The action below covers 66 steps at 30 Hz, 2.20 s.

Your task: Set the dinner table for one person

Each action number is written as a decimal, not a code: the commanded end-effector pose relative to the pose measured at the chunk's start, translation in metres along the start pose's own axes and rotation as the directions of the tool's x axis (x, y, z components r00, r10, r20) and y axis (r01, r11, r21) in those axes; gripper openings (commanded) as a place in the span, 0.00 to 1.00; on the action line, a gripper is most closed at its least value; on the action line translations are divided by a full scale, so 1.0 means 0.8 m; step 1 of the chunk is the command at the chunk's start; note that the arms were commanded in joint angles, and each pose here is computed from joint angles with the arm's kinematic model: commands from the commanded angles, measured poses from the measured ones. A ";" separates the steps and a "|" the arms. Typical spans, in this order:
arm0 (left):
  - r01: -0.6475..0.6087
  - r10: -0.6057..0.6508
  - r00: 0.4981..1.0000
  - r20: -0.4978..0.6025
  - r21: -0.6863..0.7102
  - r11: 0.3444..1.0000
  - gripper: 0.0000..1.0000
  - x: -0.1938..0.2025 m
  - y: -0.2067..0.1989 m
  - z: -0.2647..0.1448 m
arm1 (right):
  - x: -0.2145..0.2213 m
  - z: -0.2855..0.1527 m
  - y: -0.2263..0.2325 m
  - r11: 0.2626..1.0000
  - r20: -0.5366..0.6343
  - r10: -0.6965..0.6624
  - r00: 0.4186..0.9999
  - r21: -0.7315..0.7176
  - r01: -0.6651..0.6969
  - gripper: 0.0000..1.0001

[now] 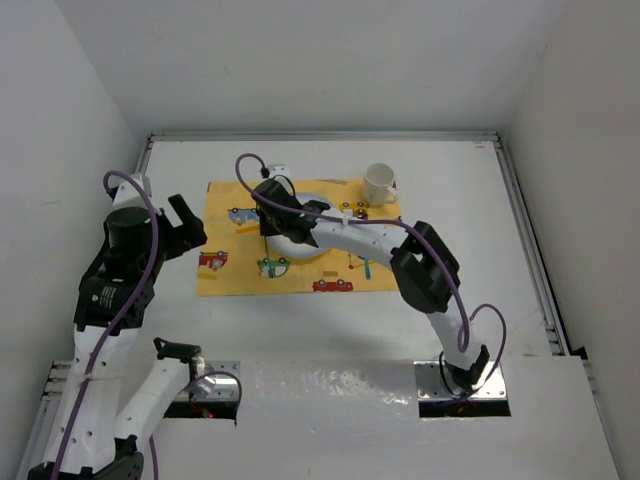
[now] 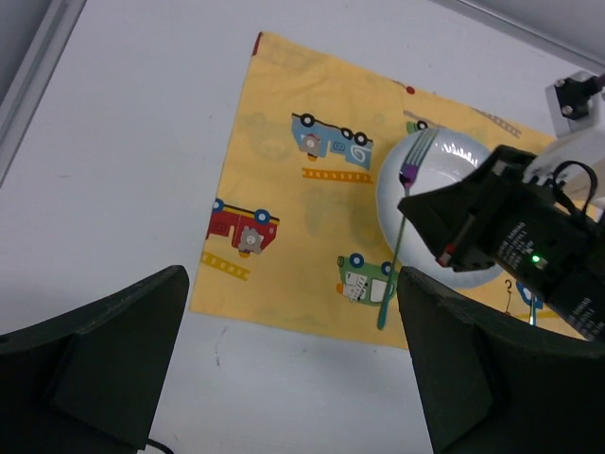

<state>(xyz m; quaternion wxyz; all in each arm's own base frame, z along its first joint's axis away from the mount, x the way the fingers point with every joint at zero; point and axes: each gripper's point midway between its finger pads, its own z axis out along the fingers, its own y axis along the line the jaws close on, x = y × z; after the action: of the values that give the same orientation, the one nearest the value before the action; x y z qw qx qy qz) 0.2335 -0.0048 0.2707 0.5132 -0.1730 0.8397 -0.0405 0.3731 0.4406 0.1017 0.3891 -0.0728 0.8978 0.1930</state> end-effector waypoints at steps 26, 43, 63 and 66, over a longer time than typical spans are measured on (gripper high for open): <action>0.004 -0.004 0.999 -0.035 0.016 1.000 0.91 0.015 -0.002 -0.010 | 0.011 0.097 0.050 0.990 0.186 0.125 0.975 0.044 -0.135 0.02; 0.000 0.001 0.999 -0.046 0.019 1.000 0.91 0.023 0.000 -0.010 | 0.043 0.125 0.039 0.986 0.158 0.142 0.977 0.062 -0.153 0.06; -0.002 0.003 0.998 -0.057 0.026 1.000 0.91 0.027 -0.001 -0.011 | 0.042 0.137 0.050 0.965 0.183 0.252 0.950 0.028 -0.261 0.06; -0.002 0.003 0.998 -0.057 0.026 1.000 0.91 0.028 -0.001 -0.011 | 0.040 0.135 0.051 0.969 0.181 0.239 0.954 0.025 -0.247 0.17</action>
<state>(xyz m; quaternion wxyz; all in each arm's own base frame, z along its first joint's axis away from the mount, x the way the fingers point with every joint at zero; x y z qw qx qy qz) 0.2152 -0.0088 0.2528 0.4821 -0.1718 0.8580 -0.0444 0.4038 0.5073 0.0012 0.4233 0.0555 0.8832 0.1942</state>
